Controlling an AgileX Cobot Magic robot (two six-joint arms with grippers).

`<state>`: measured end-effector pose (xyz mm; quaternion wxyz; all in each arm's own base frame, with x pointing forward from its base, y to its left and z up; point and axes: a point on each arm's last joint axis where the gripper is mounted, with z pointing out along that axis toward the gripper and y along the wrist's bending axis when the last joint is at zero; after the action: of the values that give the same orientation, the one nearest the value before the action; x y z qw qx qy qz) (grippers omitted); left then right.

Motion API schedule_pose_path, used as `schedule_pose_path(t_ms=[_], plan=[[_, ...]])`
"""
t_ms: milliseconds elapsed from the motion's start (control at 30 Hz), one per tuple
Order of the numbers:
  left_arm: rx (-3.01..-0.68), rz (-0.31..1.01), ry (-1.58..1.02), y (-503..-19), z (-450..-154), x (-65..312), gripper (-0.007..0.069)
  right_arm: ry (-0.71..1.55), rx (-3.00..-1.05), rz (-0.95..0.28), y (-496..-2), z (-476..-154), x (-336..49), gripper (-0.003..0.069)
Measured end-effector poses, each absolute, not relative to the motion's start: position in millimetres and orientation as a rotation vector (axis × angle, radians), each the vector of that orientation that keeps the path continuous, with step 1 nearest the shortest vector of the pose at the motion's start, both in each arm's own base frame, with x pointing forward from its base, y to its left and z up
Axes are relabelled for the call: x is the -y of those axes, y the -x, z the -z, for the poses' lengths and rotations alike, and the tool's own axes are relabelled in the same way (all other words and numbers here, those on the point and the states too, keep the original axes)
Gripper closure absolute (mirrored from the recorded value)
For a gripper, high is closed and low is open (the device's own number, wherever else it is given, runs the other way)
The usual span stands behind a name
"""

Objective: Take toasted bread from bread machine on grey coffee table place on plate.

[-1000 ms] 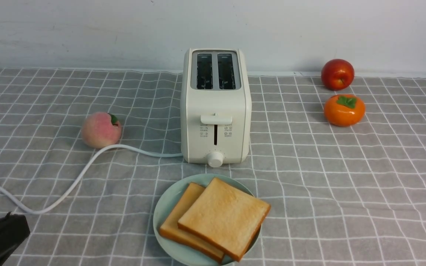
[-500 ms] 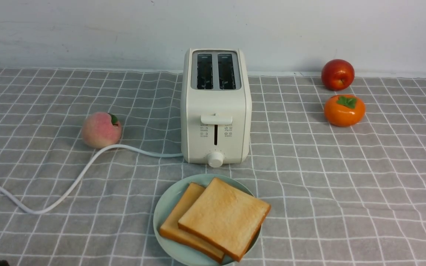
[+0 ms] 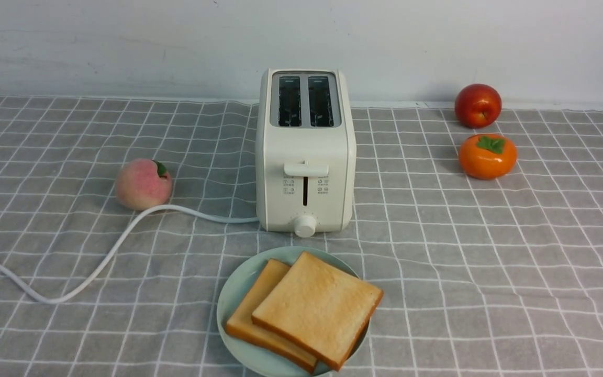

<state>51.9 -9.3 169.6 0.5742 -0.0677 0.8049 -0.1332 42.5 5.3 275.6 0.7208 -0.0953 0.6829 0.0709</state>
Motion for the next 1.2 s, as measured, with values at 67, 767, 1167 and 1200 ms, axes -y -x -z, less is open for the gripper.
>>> schedule_pose_path(t_ms=[67,767,1167,1200], plan=[[-1.886,0.312,0.159,-51.9,-169.6,9.3,0.0593,0.210,-1.509,-0.157,-42.5,-275.6,-5.3,0.0575],[-1.887,0.312,0.159,-51.9,-169.5,9.3,0.0575,0.163,-1.499,-0.263,-41.6,-277.4,-8.4,0.0550],[-1.888,0.312,0.159,-51.8,-169.4,9.3,0.0566,0.147,-1.493,-0.395,-39.7,-278.3,-14.6,0.0535],[-1.889,0.312,0.159,-51.8,-169.3,9.3,0.0565,0.146,-1.495,-0.387,-40.0,-276.5,-14.4,0.0534]])
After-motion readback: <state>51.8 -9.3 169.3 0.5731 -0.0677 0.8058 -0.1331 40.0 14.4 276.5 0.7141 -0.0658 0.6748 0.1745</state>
